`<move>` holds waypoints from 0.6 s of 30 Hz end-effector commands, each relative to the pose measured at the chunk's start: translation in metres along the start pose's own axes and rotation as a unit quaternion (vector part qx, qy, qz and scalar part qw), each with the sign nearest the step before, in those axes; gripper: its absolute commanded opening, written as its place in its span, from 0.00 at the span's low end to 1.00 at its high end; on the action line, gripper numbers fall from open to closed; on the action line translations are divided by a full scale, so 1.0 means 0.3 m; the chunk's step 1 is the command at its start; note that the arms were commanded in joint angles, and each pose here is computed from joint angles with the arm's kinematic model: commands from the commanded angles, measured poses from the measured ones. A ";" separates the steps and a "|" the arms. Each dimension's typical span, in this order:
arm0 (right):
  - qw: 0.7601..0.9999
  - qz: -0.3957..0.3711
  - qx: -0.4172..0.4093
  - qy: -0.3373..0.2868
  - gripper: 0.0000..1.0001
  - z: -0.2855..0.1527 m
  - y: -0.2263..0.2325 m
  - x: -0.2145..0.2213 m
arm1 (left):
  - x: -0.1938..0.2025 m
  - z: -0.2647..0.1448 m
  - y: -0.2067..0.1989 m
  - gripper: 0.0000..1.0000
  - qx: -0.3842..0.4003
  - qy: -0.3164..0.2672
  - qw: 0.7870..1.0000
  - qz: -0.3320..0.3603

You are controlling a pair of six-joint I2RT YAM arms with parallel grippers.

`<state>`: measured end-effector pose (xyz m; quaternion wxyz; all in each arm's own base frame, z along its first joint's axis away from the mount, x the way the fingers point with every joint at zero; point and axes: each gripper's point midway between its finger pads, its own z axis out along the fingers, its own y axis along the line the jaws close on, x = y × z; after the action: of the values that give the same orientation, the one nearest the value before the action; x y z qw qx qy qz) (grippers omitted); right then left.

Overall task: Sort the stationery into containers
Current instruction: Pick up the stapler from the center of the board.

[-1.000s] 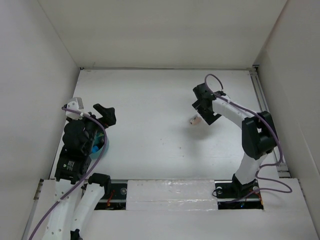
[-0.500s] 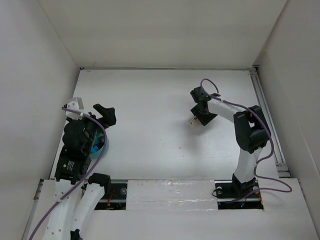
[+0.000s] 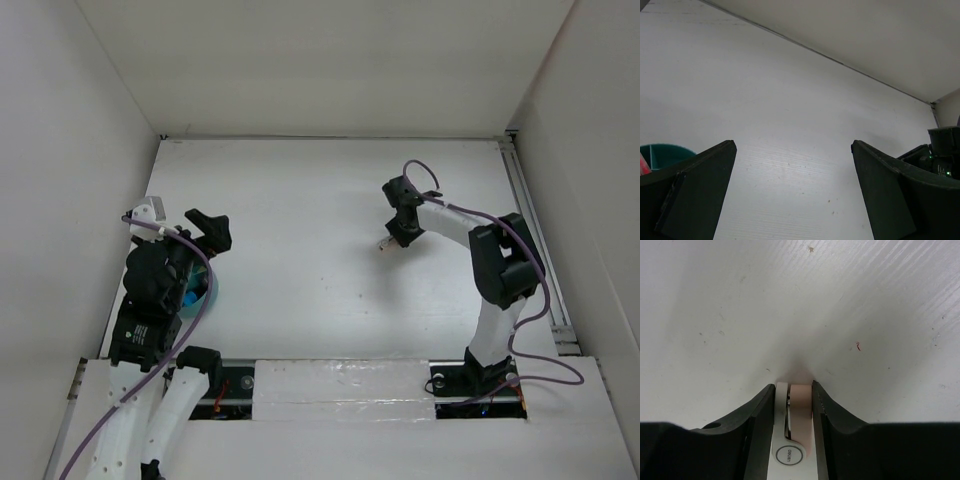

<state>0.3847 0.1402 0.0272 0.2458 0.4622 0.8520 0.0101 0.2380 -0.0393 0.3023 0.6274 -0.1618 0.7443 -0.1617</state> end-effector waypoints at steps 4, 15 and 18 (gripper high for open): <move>1.000 -0.016 -0.014 0.019 0.00 -0.006 0.016 0.031 | -0.007 0.010 -0.025 1.00 0.018 -0.003 1.000 0.006; 0.948 -0.202 -0.241 -0.050 0.00 -0.386 0.356 0.060 | 0.150 0.012 -0.315 1.00 0.265 0.163 0.950 0.040; 0.926 -0.229 -0.297 -0.050 0.00 -0.515 0.431 0.078 | 0.168 0.008 -0.366 1.00 0.308 0.196 0.930 0.034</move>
<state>0.3944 0.2356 0.1117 0.3392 0.2250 0.9062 0.1150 0.2501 -0.1290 0.2696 0.4952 0.0103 0.8107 -0.3123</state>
